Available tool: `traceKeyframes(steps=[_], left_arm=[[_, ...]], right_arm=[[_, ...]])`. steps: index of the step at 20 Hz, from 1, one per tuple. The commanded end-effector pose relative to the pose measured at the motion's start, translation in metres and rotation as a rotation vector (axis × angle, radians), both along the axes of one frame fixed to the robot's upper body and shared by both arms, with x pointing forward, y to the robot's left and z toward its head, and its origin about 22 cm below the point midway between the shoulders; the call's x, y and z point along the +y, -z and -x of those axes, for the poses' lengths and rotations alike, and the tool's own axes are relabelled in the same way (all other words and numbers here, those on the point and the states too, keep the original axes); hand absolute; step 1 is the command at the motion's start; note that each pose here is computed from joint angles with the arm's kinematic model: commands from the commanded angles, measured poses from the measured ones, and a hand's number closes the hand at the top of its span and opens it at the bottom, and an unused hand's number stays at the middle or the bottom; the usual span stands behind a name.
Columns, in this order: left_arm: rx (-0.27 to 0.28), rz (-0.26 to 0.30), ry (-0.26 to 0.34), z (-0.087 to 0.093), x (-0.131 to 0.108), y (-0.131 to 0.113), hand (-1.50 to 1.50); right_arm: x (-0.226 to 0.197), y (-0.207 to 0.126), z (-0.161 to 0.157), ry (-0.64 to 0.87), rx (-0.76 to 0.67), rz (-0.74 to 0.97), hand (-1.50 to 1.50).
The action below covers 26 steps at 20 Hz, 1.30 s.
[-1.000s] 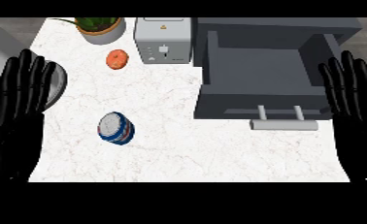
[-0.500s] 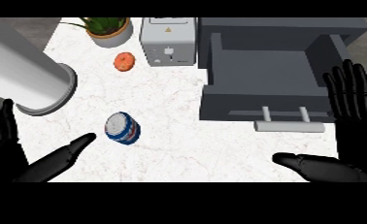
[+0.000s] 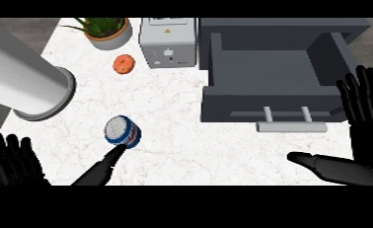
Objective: Pick up the can, place it into the drawer and close the drawer
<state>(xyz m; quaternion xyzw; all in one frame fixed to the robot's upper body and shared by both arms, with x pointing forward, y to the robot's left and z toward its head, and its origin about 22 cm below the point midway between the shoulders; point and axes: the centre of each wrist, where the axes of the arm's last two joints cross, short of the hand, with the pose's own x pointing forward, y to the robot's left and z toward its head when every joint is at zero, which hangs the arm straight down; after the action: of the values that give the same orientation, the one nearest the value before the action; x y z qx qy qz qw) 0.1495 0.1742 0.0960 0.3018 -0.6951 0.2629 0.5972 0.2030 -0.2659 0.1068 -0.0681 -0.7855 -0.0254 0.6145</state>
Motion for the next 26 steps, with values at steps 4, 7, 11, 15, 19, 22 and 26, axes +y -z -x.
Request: traceKeyframes(steps=[4,7,11,15,19,22,26], left_arm=[[0.013,0.022,-0.041,-0.008,-0.034,-0.004,-1.50],[0.049,0.047,-0.018,-0.036,-0.042,0.000,-1.50],[0.093,0.061,-0.025,-0.042,-0.044,0.018,-1.50],[0.130,0.050,-0.060,-0.047,-0.041,0.033,-1.50],[0.145,0.057,-0.089,-0.044,-0.052,0.064,-1.50],[0.196,0.056,-0.100,-0.035,-0.058,0.091,-1.50],[0.204,0.057,-0.118,-0.032,-0.056,0.105,-1.50]], right_arm=[[-0.005,-0.006,0.006,0.009,0.000,0.002,-1.50],[0.001,-0.005,-0.001,0.023,-0.010,-0.001,-1.50],[-0.026,0.004,0.010,0.016,-0.010,0.009,-1.50],[-0.025,0.007,0.014,0.021,-0.012,0.010,-1.50],[-0.009,-0.015,0.027,-0.007,-0.019,0.009,-1.50],[-0.018,0.009,0.025,0.007,-0.011,0.011,-1.50],[-0.028,-0.012,0.025,0.012,-0.027,0.017,-1.50]])
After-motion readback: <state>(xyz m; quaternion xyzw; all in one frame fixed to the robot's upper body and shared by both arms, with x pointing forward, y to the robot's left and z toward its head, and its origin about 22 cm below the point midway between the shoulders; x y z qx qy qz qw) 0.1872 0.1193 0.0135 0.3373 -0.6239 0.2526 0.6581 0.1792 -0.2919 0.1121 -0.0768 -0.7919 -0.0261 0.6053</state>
